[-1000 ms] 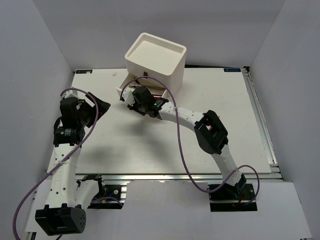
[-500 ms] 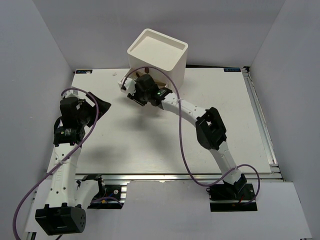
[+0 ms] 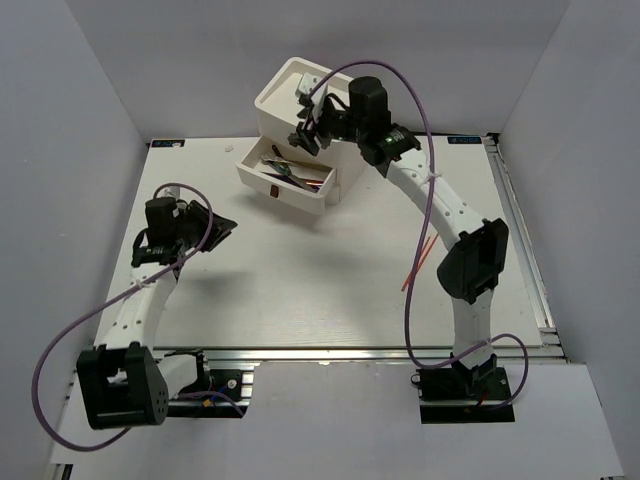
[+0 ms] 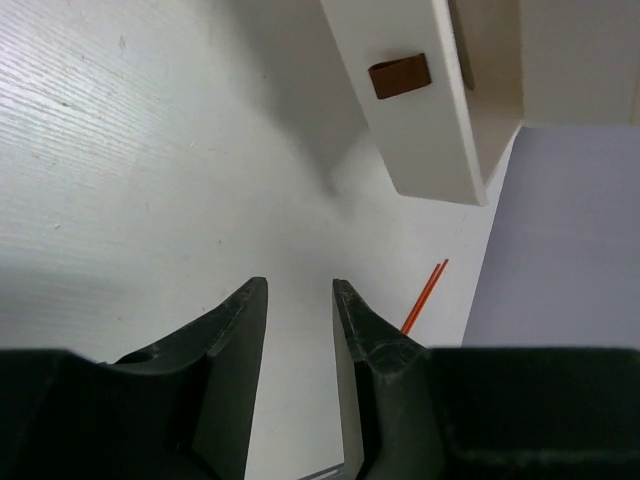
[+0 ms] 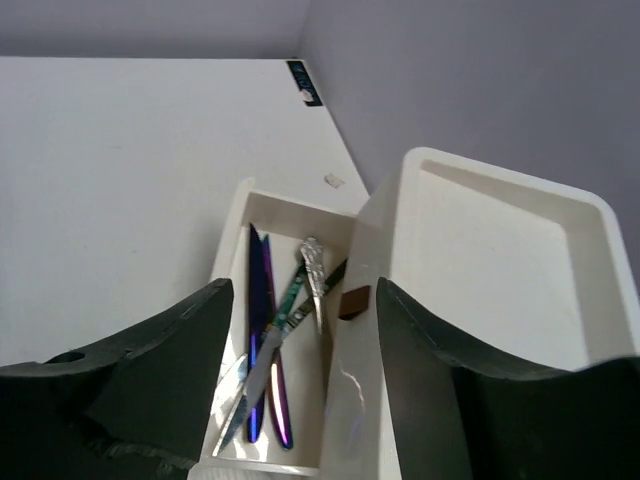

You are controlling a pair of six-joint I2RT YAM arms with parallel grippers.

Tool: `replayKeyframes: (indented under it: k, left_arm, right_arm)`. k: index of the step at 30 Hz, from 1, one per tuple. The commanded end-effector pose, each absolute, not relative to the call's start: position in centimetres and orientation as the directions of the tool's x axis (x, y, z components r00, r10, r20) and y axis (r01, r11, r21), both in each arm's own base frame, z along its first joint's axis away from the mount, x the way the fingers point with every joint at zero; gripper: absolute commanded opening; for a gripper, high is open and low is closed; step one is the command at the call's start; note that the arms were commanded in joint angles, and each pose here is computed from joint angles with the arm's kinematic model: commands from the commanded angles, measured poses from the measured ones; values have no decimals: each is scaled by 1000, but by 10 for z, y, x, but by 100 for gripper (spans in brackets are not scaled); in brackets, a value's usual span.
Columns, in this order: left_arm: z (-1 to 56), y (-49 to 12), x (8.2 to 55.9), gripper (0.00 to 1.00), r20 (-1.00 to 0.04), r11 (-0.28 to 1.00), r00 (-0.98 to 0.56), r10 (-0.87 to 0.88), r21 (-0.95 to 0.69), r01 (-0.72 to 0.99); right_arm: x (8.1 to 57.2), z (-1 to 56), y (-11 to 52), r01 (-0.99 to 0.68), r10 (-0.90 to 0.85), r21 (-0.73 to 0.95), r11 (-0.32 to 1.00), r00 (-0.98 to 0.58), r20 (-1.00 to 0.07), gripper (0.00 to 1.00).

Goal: Sort the eating utensils into containers

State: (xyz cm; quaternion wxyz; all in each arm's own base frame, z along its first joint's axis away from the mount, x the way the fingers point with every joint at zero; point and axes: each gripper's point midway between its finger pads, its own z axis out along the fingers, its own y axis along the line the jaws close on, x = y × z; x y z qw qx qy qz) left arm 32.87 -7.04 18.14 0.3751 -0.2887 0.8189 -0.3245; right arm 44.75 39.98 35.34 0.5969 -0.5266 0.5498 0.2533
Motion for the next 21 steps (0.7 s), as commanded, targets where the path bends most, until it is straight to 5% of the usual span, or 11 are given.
replayKeyframes:
  k: [1,14,21]
  left_arm:
    - [193,-84,349,42,-422,573,-550,-720,-809,-130]
    - [150,-147,413,42,-374,577,-690,-619,-813,-78]
    - [144,-166,451,42,-369,568,-708,-602,-821,-55]
  right_arm:
    - [477,350,380,-845,-300,-349,405,238,-924,66]
    - [530,280,357,-816,-440,-390,426,189,-878,62]
    - [500,266,369,-910,-407,-283,303,145,-902,4]
